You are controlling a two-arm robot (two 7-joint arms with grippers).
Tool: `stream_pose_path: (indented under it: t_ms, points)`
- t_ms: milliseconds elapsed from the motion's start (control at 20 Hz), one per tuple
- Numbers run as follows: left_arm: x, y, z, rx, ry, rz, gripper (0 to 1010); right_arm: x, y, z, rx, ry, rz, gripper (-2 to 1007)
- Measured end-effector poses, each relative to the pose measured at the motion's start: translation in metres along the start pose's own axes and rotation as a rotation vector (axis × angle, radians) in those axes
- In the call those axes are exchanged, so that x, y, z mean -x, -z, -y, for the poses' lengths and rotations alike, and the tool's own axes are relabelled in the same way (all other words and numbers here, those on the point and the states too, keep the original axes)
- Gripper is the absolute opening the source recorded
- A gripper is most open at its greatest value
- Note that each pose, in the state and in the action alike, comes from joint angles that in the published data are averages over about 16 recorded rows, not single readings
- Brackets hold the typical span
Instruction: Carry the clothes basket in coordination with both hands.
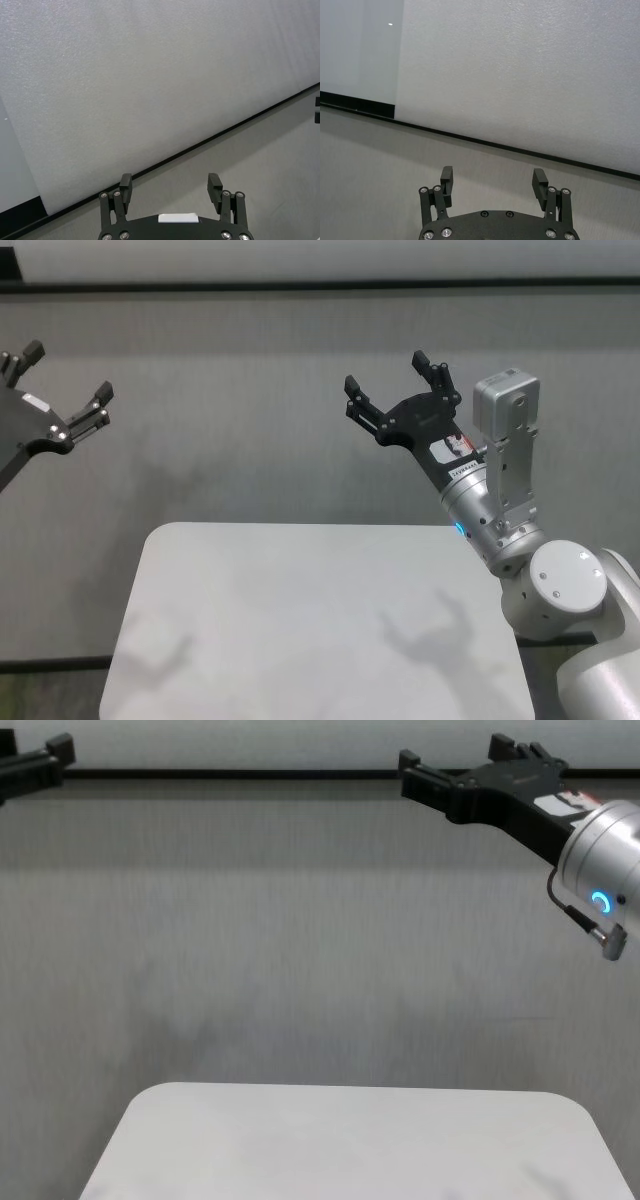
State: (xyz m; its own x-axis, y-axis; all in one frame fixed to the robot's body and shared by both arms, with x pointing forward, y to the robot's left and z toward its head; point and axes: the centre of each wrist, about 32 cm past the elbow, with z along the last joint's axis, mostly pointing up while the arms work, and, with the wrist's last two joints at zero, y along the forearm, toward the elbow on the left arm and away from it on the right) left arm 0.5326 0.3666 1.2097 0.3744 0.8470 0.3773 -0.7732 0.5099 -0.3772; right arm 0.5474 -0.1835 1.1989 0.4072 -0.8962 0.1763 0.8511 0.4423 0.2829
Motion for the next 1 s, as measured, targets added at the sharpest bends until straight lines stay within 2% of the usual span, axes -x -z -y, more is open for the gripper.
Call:
stream_pose_path:
  t_ms: [200, 450, 800, 1000]
  points:
    - [-0.0013, 0.0017, -0.001, -0.005, -0.002, 0.006, 1002, -0.0005, 0.0022, -0.0006, 0.013, 0.000, -0.003, 1005]
    - [-0.0052, 0.0090, -0.003, -0.023, 0.007, -0.011, 1002, -0.0013, 0.0090, -0.0026, 0.052, 0.000, -0.014, 1005]
    - [-0.0091, 0.0278, -0.003, -0.047, 0.045, -0.088, 1002, -0.0015, 0.0241, -0.0063, 0.139, -0.008, -0.035, 1005]
    - [-0.0072, 0.0394, 0.002, -0.048, 0.086, -0.147, 1002, -0.0011, 0.0328, -0.0081, 0.188, -0.016, -0.047, 1005]
